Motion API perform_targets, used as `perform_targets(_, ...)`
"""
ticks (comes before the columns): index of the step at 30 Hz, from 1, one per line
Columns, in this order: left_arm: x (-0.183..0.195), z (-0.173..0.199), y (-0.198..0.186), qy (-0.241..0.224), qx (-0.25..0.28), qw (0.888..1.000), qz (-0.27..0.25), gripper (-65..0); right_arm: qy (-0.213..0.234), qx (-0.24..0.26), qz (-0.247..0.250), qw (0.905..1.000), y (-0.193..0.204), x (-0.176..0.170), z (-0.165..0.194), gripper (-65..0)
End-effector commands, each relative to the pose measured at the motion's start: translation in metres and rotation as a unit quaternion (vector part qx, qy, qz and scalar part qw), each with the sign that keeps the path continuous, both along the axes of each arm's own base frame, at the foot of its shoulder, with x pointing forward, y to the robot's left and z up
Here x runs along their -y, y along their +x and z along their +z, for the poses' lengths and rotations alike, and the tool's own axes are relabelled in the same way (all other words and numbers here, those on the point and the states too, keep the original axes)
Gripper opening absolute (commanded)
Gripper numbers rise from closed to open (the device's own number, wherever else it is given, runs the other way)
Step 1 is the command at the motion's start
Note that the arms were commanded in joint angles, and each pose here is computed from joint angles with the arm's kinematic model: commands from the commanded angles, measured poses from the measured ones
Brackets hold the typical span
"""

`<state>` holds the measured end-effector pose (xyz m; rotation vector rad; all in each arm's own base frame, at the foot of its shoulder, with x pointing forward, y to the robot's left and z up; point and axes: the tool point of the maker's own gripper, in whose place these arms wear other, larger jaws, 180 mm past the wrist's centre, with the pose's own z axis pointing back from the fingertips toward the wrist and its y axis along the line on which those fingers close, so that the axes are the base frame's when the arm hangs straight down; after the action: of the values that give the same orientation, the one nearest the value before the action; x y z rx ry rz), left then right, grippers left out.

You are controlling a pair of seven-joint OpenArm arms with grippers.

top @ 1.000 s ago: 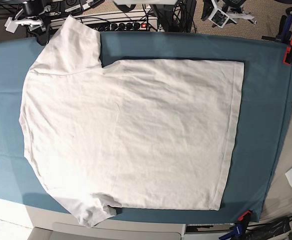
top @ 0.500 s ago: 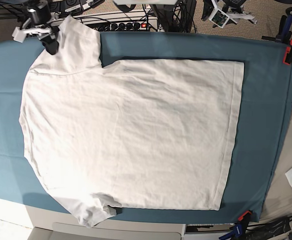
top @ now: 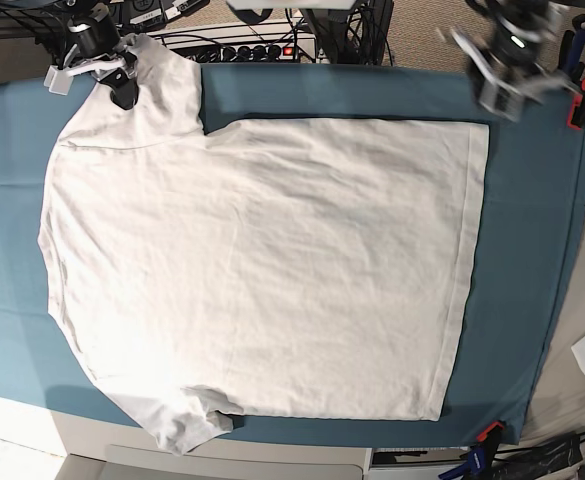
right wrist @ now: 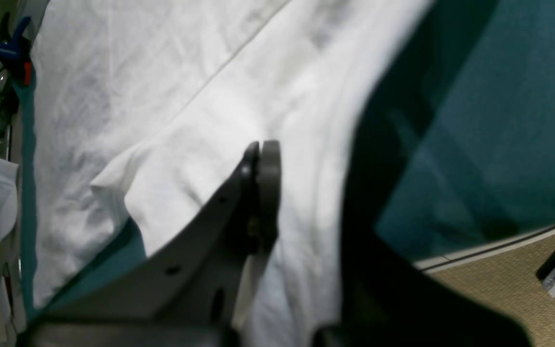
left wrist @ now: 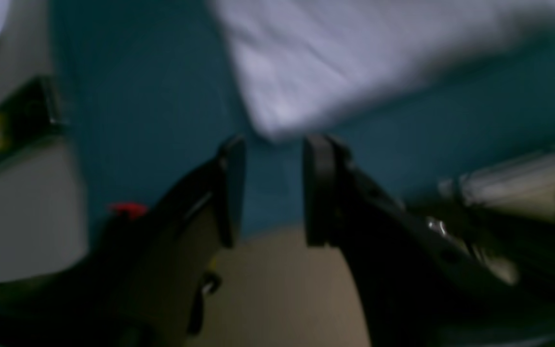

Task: Fold the T-shirt properly
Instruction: 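Move the left gripper to the hem corner and grasp it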

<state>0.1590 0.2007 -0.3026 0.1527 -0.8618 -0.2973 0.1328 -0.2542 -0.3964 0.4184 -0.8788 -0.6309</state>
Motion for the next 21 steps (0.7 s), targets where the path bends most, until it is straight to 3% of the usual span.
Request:
perform_targets(1,-0.011,0.012,0.009,-0.005,0.024,1.000,0.014,-43.9,-0.006,-0.008,0.008,0.9999,-0.004,0.000,0.000,-65.0)
perform_targets(4,-0.046,0.001,0.020,-0.060,0.021,0.995,0.076,-43.9,-0.006,-0.009,0.009,0.9999,-0.005,0.000,0.000,-65.0)
perform_targets(6,-0.053,-0.014,0.023,-0.128,0.000,0.988,0.082,-43.9,-0.006,-0.009,0.009,0.9999,-0.005,0.001,0.000,-65.0)
perform_targets(9,-0.042,-0.027,0.026,-0.250,-0.030,0.966,0.056,-43.9,-0.006,-0.009,0.010,0.9999,-0.005,0.000,0.000,-65.0)
perform_targets(12,-0.021,-0.031,0.021,-0.323,-0.053,0.945,0.013,-43.9,-0.006,-0.010,0.010,0.9999,-0.005,0.000,0.000,-65.0)
perform_targets(16,0.002,-0.042,0.011,-0.350,-0.082,0.933,-0.006,-43.9,-0.006,-0.010,0.010,0.9999,-0.005,0.000,0.000,-65.0)
perform_targets(21,0.015,-0.069,0.005,-0.312,-0.119,0.943,0.007,-35.8,-0.006,-0.009,0.009,0.9999,-0.005,0.000,0.000,-65.0)
